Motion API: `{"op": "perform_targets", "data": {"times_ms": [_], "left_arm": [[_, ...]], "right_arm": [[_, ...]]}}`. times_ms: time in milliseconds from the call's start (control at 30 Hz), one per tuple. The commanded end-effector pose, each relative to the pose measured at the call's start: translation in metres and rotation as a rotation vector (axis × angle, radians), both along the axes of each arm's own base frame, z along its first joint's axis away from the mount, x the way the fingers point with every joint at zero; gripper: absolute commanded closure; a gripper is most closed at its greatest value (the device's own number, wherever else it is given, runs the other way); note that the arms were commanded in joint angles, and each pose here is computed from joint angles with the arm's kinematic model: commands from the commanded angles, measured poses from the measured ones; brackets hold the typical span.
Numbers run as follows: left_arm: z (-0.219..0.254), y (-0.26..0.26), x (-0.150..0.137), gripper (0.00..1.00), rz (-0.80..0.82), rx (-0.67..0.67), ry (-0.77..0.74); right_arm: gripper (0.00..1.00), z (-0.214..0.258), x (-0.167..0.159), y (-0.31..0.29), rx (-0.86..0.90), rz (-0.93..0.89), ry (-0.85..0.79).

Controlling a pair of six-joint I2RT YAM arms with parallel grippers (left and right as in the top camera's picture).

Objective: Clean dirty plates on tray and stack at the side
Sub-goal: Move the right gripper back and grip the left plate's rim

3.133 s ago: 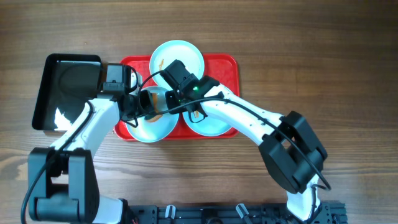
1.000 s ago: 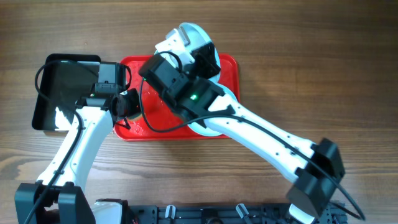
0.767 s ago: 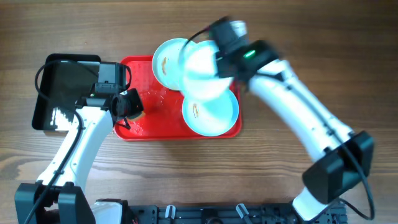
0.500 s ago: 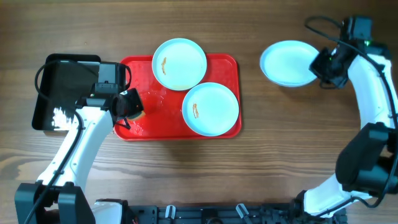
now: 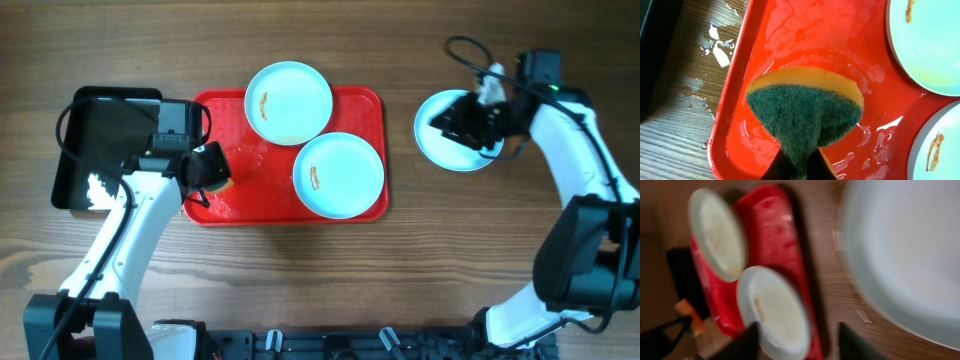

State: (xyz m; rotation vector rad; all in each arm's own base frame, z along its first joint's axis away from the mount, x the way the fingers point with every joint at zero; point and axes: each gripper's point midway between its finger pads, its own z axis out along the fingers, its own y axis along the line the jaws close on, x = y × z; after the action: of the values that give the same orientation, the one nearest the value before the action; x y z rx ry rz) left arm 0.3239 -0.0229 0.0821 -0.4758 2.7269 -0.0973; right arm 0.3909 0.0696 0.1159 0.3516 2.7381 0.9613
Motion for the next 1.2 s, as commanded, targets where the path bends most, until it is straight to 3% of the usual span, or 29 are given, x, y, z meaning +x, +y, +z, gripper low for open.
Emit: {"op": "perform_targets", "data": {"times_ms": [0, 100, 267, 367, 567, 633, 700, 733, 900, 1000, 1167], "left_arm": [[0.007, -0.002, 0.007, 0.96, -0.009, -0.011, -0.033], [0.007, -0.002, 0.007, 0.96, -0.010, -0.014, -0.034], [0.007, -0.004, 0.008, 0.96, -0.015, -0.025, -0.035], [0.009, -0.004, 0.012, 0.96, -0.015, -0.026, -0.053], [0.007, -0.004, 0.009, 0.96, -0.015, -0.025, -0.041], [0.007, -0.004, 0.009, 0.96, -0.015, -0.025, -0.041], [0.007, -0.004, 0.009, 0.96, -0.015, -0.025, -0.041], [0.007, -0.004, 0.009, 0.96, -0.015, -0.025, -0.041], [0.007, -0.004, 0.009, 0.96, -0.015, -0.025, -0.041], [0.007, -0.004, 0.009, 0.96, -0.016, -0.025, -0.040], [0.006, -0.004, 0.007, 0.96, -0.015, -0.024, -0.032]], "right_arm": [[0.00, 0.063, 0.012, 0.076, -0.160, 0.221, -0.233], [0.00, 0.063, 0.013, 0.127, -0.354, 0.309, -0.256], [0.02, 0.008, 0.062, 0.162, -0.367, 0.311, -0.242], [0.14, -0.034, 0.080, 0.179, -0.359, 0.311, -0.242], [0.26, -0.087, 0.091, 0.181, -0.433, 0.252, -0.200], [0.39, -0.102, 0.092, 0.182, -0.427, 0.242, -0.181], [0.61, -0.102, 0.092, 0.187, -0.406, 0.250, -0.185], [0.68, -0.099, 0.091, 0.196, -0.365, 0.266, -0.190], [0.91, -0.096, 0.086, 0.214, -0.330, 0.273, -0.199], [0.96, -0.092, 0.072, 0.243, -0.272, 0.367, -0.225], [0.96, -0.093, 0.041, 0.272, -0.235, 0.446, -0.190]]}}
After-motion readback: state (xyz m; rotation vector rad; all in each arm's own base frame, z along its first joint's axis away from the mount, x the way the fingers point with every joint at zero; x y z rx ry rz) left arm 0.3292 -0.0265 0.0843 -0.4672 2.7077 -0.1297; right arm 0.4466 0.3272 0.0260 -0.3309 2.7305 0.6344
